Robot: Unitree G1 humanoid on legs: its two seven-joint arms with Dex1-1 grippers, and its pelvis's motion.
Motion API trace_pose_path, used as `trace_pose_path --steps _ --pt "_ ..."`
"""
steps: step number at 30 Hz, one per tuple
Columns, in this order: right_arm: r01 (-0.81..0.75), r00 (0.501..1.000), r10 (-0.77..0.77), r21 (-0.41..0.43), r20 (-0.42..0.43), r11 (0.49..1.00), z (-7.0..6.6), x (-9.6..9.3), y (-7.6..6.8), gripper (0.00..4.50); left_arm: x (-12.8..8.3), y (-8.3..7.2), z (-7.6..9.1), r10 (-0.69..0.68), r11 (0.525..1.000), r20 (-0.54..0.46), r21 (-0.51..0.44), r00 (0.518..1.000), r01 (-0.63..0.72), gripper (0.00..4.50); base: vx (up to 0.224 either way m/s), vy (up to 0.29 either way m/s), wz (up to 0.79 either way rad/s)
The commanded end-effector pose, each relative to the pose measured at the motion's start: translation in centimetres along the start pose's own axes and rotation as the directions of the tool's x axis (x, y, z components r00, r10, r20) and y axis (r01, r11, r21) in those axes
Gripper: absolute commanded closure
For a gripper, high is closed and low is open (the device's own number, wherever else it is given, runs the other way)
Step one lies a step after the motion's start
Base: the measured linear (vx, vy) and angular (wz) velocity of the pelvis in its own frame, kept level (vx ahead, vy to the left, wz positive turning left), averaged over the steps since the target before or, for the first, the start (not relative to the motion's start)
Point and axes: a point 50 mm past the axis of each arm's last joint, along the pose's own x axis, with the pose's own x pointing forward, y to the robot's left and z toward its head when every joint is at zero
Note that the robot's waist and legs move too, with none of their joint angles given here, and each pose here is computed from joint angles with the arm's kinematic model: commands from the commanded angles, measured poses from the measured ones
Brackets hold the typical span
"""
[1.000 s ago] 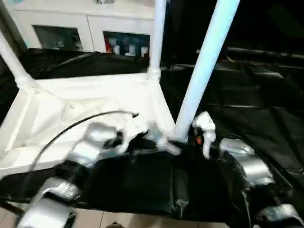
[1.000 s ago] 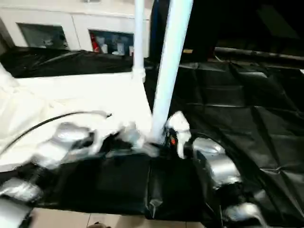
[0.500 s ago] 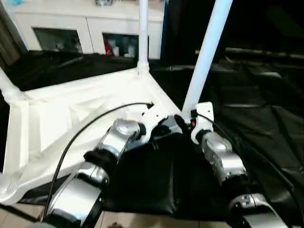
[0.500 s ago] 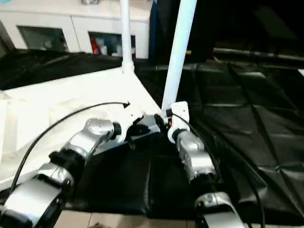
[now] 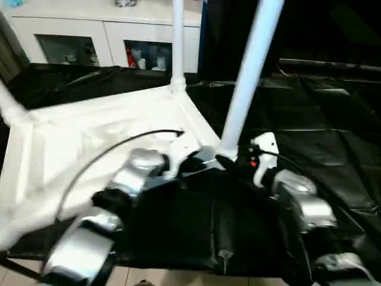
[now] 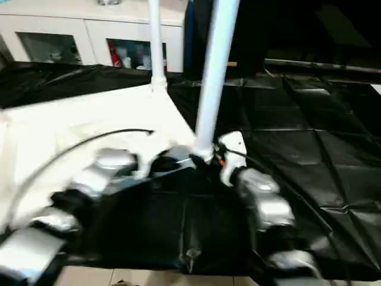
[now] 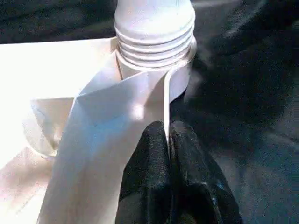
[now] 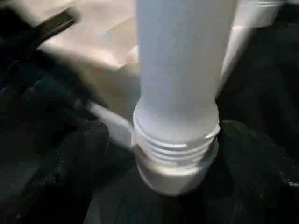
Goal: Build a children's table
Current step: Rotate leg to tighten
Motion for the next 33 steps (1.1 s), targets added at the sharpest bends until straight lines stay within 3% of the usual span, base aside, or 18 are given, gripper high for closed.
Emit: trace_pose_path --steps 1,8,16,29,33 --pt "-0.12 0.993 0.119 -0.026 -0.014 0.992 0.3 0.7 1.2 0.5 0.5 -1.0 0.1 -0.084 0.996 0.027 0.018 0.996 0.084 4.5 0.0 0.0 0.0" --pt "-0.198 0.98 0.197 -0.038 -0.04 0.979 0.8 0.2 1.1 0.5 -1.3 -2.3 0.3 -0.251 0.968 0.063 0.007 0.966 0.251 4.5 0.0 0.0 0.0" --pt "-0.237 0.969 0.232 -0.055 -0.082 0.97 0.4 0.9 1.6 0.5 -1.3 -2.7 0.5 -0.261 0.965 0.066 0.02 0.963 0.26 4.5 0.0 0.0 0.0" --pt "-0.229 0.97 0.224 -0.051 -0.09 0.972 0.3 0.8 1.4 1.61 -1.6 -2.8 0.4 -0.261 0.965 0.056 -0.001 0.964 0.261 4.5 0.0 0.0 0.0" --pt "-0.104 0.993 0.103 -0.006 -0.059 0.995 -0.1 1.4 0.7 1.71 -1.3 -2.6 0.2 -0.215 0.976 0.049 -0.022 0.975 0.216 4.5 0.0 0.0 0.0"
